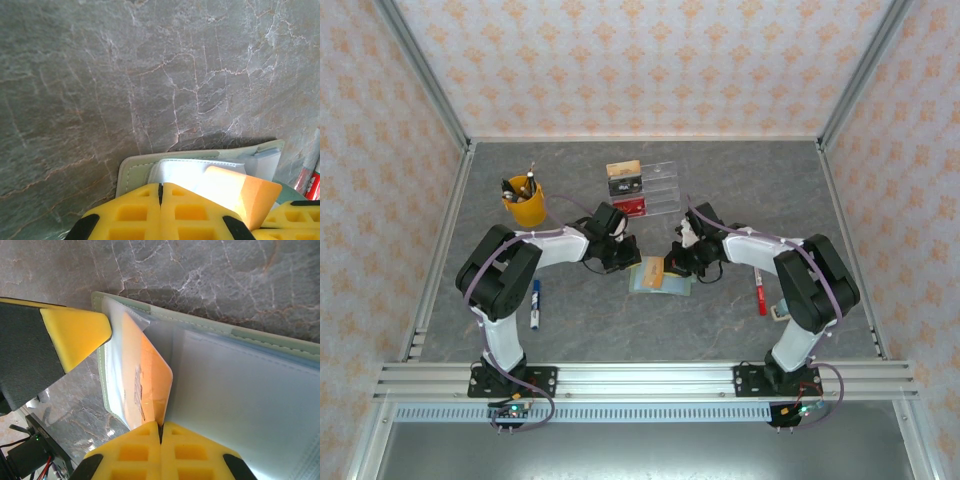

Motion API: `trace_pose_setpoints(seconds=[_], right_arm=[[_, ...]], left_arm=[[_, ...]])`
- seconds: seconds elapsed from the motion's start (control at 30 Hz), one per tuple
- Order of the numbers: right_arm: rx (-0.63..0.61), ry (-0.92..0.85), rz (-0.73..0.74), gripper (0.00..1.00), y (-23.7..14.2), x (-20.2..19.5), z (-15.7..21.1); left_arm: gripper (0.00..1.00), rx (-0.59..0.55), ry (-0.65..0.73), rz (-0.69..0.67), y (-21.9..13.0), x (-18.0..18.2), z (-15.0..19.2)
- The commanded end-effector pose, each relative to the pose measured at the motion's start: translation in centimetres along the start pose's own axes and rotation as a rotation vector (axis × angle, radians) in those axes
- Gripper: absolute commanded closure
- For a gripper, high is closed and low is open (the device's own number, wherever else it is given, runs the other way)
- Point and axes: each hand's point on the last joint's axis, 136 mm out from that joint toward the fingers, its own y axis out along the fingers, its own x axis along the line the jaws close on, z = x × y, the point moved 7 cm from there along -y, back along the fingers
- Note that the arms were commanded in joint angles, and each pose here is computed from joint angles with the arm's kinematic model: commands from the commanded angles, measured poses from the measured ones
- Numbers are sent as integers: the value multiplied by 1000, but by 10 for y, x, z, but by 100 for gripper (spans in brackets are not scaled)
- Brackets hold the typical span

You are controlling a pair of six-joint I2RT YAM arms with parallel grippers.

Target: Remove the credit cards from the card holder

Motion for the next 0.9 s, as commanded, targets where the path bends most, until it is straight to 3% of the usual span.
trace_pose_setpoints(seconds=[0.0,0.27,0.6,0.87], right_arm=[[-9,-5,10,100,-2,-1,-1],[6,7,16,100,5,-4,-5],[2,14,13,98,7,-3,-8],[-30,16,-127,88,5,12,-12]], left_arm=[[98,-13,-13,-53,-14,11,2],[93,-5,121,-79,-22,-18,17],[100,49,68,-144,6,-2,24],[100,66,44,-214,12,12,28]])
